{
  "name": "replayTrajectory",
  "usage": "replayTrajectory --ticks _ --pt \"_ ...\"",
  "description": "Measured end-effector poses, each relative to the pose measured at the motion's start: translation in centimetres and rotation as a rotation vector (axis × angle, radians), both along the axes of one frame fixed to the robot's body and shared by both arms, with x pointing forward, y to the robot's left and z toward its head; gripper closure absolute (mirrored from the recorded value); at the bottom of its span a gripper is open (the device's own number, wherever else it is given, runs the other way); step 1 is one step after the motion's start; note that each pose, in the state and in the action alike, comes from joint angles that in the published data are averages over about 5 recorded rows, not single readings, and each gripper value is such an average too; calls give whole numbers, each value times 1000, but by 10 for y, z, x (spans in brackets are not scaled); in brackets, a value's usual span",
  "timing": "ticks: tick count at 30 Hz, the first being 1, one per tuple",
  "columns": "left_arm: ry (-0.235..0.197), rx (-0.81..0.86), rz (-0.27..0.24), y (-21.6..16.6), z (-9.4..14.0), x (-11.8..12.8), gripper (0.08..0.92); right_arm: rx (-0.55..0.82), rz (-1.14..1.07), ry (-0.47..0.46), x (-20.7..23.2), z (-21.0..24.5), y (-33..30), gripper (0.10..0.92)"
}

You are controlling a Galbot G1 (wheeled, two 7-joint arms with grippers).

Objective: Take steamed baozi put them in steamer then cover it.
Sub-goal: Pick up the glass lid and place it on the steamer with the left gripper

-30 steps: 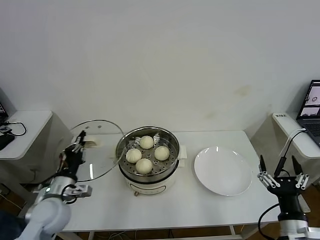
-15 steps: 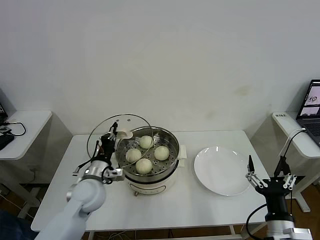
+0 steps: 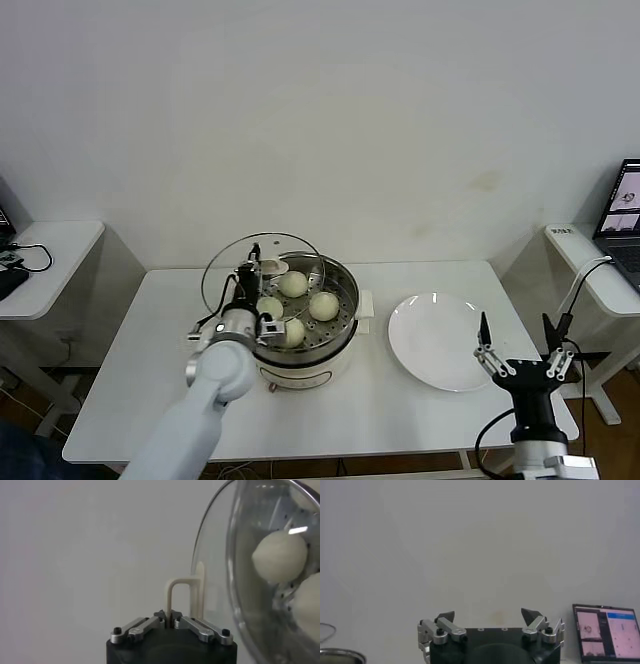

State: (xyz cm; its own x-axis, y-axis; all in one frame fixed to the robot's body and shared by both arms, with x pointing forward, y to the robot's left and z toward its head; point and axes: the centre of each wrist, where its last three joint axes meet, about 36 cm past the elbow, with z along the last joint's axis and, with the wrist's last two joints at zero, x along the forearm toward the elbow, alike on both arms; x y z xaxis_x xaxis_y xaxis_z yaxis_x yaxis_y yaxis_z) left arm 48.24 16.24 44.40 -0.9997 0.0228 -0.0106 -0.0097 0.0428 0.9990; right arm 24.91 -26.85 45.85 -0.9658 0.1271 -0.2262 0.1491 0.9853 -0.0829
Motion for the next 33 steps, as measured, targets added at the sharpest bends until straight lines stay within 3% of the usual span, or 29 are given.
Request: replayTrajectory --ticks 17,33 --pt "49 -13 5 -44 -15 2 867 5 14 5 1 -3 9 200" --pt "70 -34 -11 -56 -10 -4 867 0 11 12 1 -5 10 200"
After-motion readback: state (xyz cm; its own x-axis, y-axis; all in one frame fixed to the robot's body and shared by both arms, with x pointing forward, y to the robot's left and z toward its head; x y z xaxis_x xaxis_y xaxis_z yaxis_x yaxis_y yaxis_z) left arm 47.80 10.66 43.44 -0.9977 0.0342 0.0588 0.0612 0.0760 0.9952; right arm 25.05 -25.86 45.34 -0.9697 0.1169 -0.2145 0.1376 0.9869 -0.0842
